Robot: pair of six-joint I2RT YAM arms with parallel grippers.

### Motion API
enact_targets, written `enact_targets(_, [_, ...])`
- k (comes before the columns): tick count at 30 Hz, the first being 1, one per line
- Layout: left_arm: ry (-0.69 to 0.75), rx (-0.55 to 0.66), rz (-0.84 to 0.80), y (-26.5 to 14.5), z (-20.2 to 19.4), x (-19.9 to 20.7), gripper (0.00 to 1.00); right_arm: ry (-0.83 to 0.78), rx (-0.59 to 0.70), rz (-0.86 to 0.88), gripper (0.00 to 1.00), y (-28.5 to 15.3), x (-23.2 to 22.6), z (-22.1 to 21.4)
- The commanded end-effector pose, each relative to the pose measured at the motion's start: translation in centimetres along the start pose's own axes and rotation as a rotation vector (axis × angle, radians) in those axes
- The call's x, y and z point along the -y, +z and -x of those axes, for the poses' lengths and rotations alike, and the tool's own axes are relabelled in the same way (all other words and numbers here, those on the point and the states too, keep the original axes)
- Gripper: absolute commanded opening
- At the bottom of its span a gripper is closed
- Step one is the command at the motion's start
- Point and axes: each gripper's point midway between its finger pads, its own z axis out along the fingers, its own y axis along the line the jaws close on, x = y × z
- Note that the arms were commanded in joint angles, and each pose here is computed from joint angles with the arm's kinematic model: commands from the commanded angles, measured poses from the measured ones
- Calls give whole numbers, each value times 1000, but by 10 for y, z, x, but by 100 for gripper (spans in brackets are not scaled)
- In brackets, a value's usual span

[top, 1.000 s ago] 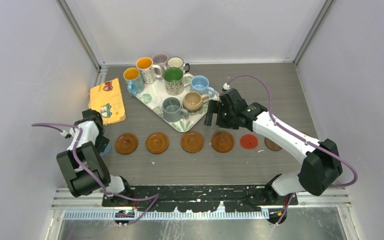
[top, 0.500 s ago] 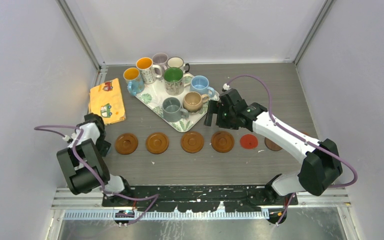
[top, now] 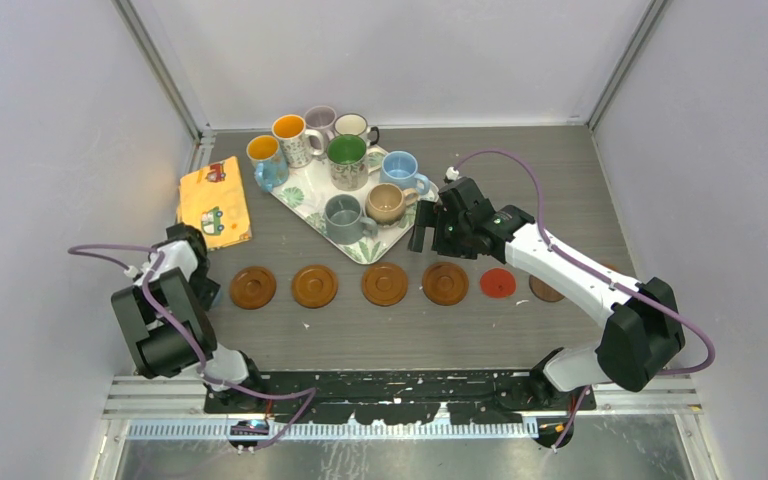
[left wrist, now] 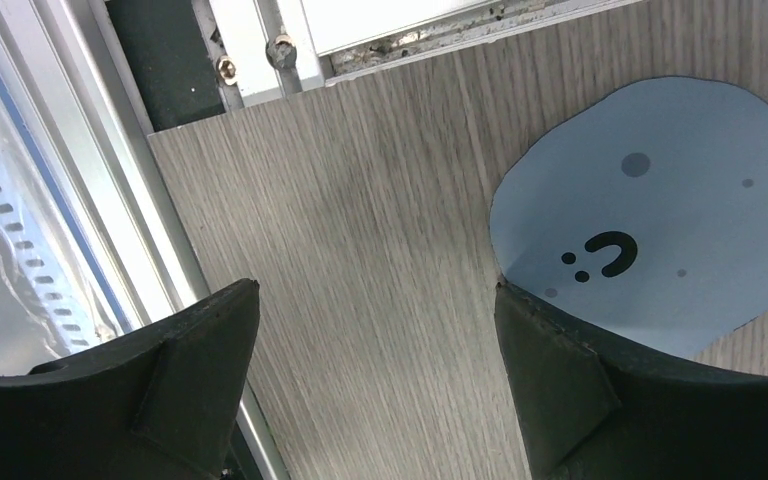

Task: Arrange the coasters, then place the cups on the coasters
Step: Move the coaster to the corner of the board.

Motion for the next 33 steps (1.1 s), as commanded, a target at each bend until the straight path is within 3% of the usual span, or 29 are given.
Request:
enact_targets(1, [-31, 31, -25, 4, 15, 13, 90, -4, 39, 17, 100, -6, -5, 8])
enact_targets(25, [-43, 35, -26, -10, 24, 7, 96, 5, 55, 28, 100, -11, -8, 11])
enact_targets(33, [-47, 60, -121, -35, 27, 6, 100, 9, 53, 27, 100, -11, -7, 10])
